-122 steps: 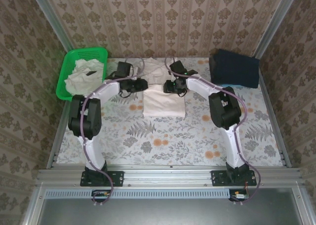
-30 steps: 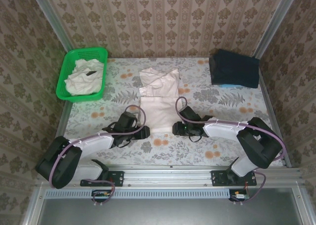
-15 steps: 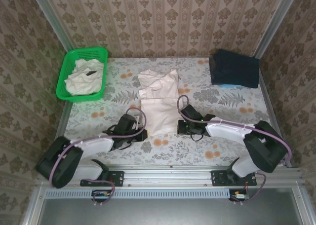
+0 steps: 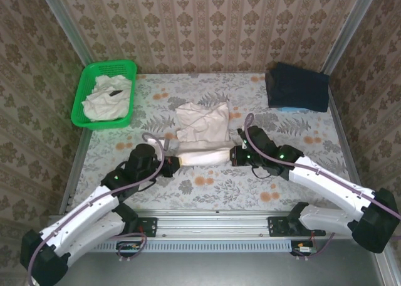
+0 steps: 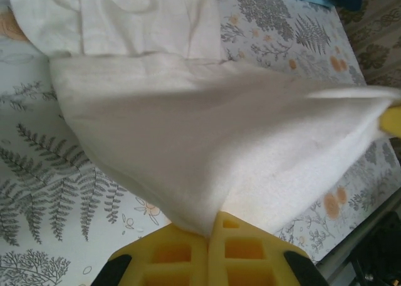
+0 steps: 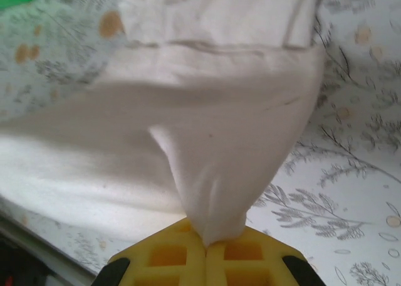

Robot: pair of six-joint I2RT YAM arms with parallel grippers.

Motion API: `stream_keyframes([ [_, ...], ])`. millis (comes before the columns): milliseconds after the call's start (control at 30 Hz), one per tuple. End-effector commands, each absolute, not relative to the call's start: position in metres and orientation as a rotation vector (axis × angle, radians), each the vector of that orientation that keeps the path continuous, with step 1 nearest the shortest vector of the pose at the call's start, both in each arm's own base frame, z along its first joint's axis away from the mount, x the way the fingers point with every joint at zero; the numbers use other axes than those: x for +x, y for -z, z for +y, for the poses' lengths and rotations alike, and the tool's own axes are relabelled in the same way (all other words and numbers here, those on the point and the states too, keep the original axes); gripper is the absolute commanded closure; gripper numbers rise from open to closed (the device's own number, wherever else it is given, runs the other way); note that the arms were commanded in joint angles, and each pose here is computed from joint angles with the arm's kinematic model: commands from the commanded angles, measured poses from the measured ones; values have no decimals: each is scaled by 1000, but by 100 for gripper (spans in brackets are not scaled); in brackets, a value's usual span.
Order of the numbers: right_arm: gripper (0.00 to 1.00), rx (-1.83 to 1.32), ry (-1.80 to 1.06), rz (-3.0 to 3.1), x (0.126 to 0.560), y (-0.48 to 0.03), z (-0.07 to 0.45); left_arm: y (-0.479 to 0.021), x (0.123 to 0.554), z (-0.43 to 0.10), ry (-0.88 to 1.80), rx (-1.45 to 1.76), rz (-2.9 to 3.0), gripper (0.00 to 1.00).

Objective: Fold and stack the t-shirts

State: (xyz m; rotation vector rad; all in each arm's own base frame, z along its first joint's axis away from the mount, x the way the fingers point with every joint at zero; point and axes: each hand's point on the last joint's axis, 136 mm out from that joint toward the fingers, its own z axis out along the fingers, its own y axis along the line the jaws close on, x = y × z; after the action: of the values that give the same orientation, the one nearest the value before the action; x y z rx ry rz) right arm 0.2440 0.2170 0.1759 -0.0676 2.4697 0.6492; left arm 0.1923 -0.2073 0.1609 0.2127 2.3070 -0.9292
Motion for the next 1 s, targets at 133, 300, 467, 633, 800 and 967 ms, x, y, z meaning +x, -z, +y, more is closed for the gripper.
stream_keyframes([
  [133,100,-121,-637,2373,293,-226,236,-195,241,-202,776,208,2257,100],
  [300,100,-71,-689,2447,335,-207,245,-191,287,-192,790,106,2290,100],
  [467,100,-15,-685,2492,369,-189,239,-184,328,-182,736,60,2303,100],
  [633,100,52,-679,2526,401,-170,229,-168,370,-187,773,60,2357,100],
  [800,100,89,-699,2536,438,-156,222,-148,411,-189,793,43,2423,100],
  [967,100,94,-738,2547,472,-144,217,-145,442,-197,842,52,2445,100],
])
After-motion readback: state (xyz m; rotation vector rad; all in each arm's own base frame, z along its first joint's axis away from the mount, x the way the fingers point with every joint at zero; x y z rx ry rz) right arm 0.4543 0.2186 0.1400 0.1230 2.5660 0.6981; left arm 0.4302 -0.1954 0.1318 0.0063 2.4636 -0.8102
